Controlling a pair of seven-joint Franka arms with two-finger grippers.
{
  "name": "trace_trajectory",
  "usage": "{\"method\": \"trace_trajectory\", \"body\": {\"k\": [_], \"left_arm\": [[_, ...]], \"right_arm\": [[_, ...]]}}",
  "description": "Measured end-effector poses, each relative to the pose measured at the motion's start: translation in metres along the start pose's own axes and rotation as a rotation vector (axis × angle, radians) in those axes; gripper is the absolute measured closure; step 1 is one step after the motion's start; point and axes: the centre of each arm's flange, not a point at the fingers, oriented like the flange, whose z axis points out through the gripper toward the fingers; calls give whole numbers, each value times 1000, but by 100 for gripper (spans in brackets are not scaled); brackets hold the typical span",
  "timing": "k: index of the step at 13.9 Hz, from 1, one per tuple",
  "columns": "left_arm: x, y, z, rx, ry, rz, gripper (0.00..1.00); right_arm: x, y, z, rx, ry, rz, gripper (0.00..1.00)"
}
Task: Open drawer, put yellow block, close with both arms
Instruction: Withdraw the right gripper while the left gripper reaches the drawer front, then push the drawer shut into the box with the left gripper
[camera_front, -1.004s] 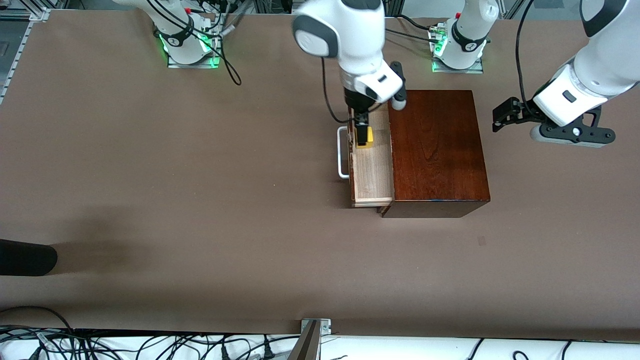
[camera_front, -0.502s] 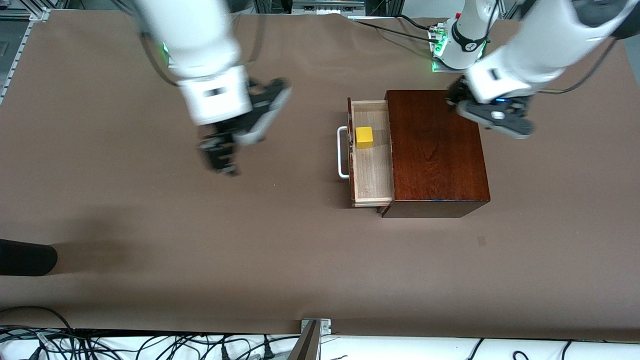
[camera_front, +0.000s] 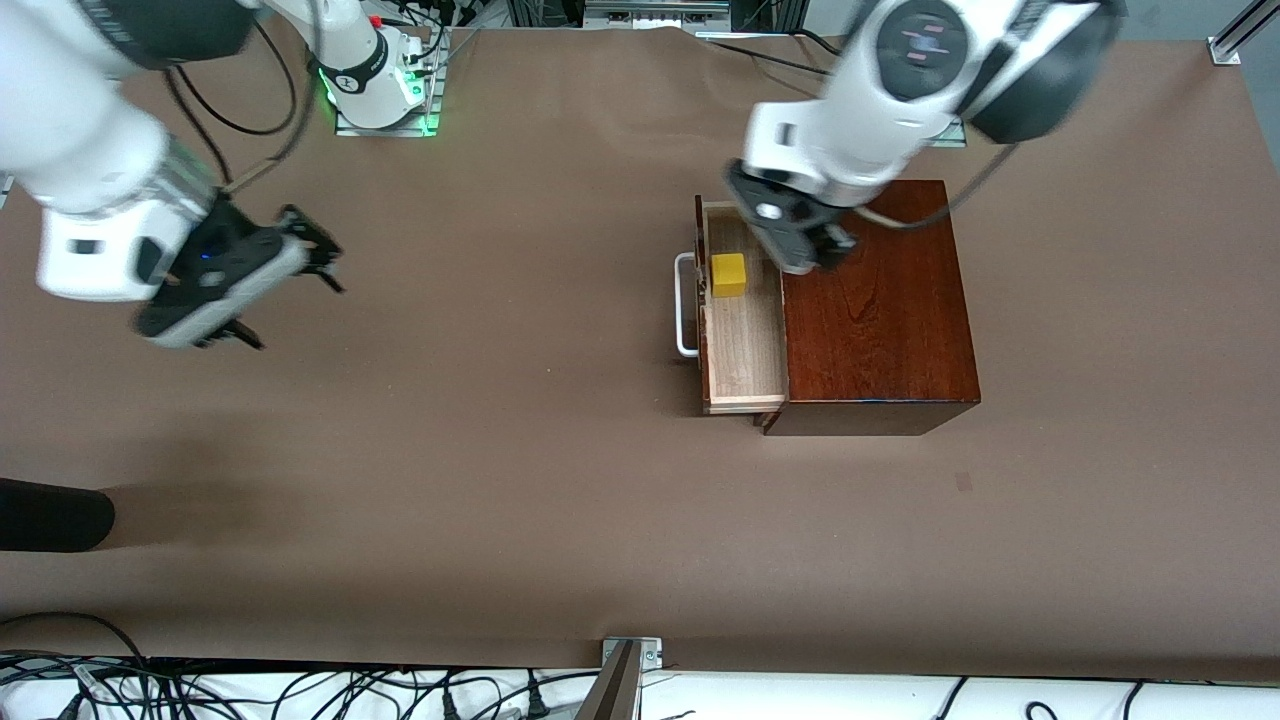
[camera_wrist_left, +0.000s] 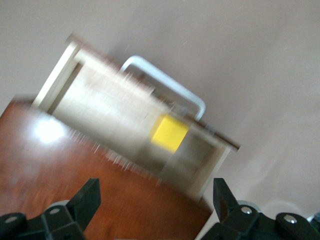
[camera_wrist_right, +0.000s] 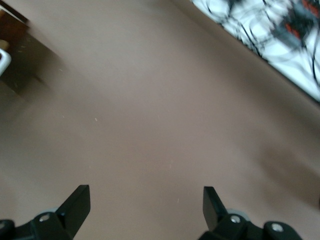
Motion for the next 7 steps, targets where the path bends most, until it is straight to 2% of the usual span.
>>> {"method": "trace_trajectory", "body": {"k": [2, 5, 7], "left_arm": [[35, 32, 31, 7, 25, 167, 0], [84, 61, 91, 14, 71, 366, 0], [106, 72, 139, 70, 34, 477, 0]], "right_arm": [[-33, 19, 4, 3, -26, 71, 0], [-71, 38, 8, 2, -37, 143, 0], [-86, 47, 11, 3, -41, 174, 0]]}}
